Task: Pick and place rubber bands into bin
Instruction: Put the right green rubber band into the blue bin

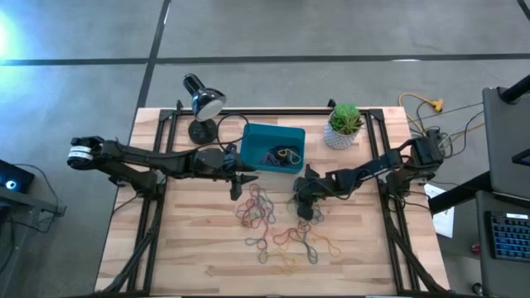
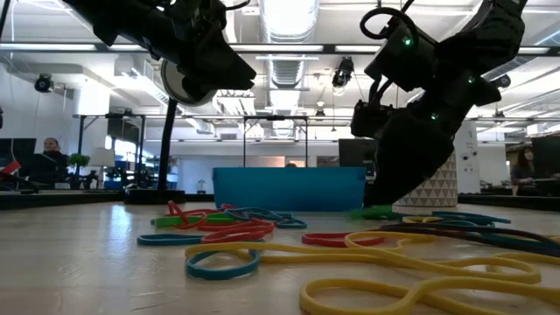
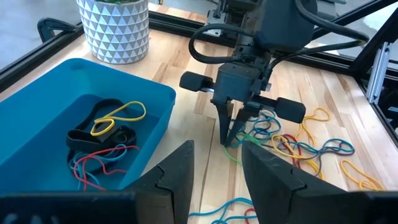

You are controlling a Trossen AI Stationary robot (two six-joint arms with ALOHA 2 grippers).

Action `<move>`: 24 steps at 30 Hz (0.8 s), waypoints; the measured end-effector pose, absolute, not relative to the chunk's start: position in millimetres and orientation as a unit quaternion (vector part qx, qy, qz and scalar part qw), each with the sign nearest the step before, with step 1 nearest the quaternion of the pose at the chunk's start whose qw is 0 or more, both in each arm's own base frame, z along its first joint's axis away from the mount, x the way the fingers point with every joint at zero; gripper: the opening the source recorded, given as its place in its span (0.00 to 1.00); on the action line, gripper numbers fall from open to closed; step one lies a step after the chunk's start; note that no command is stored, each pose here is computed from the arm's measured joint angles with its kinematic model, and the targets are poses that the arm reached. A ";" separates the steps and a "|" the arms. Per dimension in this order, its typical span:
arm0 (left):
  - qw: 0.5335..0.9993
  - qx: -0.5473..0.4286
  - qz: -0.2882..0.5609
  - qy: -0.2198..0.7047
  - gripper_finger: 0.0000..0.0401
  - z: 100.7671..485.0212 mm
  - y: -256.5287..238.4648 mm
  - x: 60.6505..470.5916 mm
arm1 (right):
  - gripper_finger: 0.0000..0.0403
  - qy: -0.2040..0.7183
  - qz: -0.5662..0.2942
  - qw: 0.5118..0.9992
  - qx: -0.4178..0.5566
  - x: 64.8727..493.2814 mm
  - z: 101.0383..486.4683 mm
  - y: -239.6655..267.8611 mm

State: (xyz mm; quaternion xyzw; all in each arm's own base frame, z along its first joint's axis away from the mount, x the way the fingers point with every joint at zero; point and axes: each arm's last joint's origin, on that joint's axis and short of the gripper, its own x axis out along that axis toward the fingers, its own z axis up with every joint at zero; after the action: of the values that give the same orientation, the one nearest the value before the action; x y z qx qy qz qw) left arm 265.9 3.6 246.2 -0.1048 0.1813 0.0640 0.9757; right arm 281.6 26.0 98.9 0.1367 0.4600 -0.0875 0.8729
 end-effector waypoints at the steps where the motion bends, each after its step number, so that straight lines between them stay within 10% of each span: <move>1: 0.976 -0.105 0.064 0.181 0.30 246.2 3.6 265.9 | 0.03 0.460 -0.088 0.873 0.136 282.0 99.7 26.1; 24: 0.976 -0.105 0.064 0.181 0.30 246.3 3.6 265.9 | 0.02 0.332 -0.052 0.934 0.123 283.8 177.5 26.0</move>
State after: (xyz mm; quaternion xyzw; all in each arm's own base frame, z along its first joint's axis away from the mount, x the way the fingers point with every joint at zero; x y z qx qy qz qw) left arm 265.9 3.6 246.3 -0.1050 0.1811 0.0640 0.9757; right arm 283.8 26.0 177.5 0.1234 0.3324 -0.0515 0.9336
